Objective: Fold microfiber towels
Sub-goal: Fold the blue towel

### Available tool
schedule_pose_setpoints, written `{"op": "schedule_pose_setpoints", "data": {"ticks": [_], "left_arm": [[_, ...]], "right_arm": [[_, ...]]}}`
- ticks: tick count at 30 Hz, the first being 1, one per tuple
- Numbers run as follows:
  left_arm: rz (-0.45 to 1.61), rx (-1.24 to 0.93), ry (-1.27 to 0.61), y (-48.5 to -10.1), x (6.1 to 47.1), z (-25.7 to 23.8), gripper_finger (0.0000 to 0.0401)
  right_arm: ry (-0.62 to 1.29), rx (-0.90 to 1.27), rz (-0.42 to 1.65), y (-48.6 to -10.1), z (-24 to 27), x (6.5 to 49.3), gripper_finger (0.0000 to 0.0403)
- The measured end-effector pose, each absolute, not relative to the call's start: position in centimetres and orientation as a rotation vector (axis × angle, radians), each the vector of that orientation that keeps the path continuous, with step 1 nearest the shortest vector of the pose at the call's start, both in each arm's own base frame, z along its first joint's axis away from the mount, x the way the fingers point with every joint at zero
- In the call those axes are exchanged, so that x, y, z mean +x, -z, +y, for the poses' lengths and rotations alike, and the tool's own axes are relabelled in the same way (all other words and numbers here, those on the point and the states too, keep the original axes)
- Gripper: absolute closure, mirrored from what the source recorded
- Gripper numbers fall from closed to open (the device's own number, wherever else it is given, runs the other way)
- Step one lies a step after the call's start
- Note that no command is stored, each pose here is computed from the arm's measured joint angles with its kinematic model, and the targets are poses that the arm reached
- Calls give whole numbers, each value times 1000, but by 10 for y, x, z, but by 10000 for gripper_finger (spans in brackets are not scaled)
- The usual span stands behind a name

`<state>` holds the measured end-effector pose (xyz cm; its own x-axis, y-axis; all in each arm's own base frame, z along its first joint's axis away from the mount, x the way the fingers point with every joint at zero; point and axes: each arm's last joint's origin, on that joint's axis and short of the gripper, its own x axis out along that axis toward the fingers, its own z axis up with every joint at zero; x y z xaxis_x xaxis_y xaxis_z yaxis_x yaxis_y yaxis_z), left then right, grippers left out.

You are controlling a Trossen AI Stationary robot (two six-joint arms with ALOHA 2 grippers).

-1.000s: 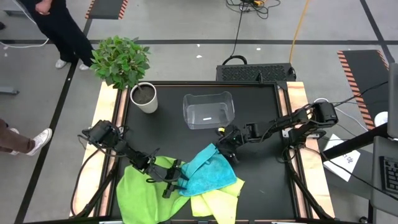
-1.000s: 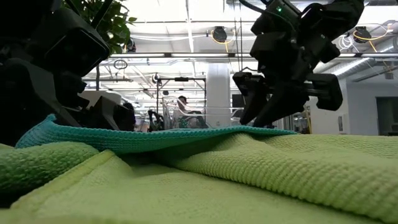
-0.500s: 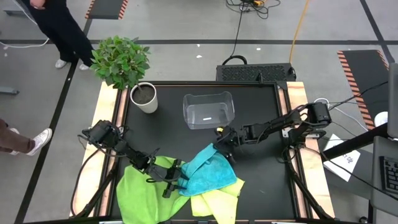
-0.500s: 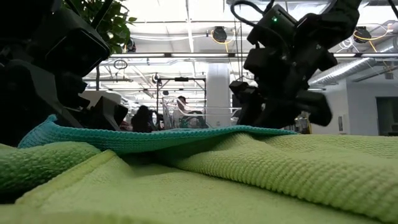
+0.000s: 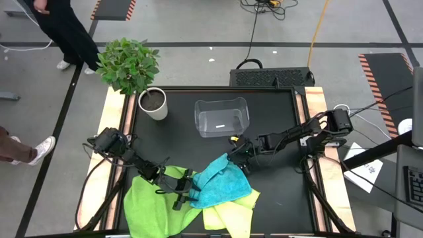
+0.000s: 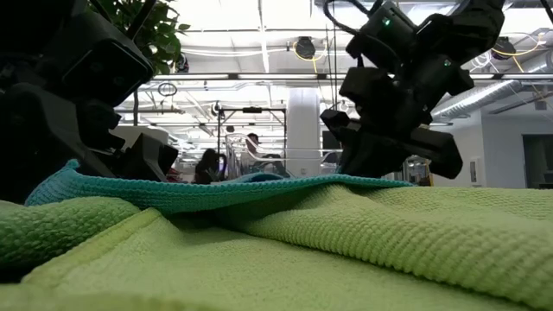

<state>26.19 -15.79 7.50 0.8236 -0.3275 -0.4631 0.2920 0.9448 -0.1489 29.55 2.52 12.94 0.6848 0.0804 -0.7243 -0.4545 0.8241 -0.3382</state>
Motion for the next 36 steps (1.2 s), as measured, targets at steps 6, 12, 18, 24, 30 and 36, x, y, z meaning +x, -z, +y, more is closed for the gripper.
{"op": "schedule_pose_setpoints", "data": {"ticks": [6,12,18,24,30,36], "left_arm": [[504,-65,332,-75,262,-158,190],[503,-65,332,-75,262,-158,190],[500,-60,334,-75,262,-158,190],[497,-65,336,-78,262,-158,190],[497,-65,338,-78,262,-159,190],[497,-65,340,-78,262,-159,190]], "right_arm": [[-276,-557,726,-152,37,287,402],[-268,-538,658,-183,52,271,402],[-301,-485,628,-198,68,258,403],[-327,-450,658,-194,87,251,403],[-345,-441,676,-192,108,241,403],[-340,-412,711,-188,125,229,403]]}}
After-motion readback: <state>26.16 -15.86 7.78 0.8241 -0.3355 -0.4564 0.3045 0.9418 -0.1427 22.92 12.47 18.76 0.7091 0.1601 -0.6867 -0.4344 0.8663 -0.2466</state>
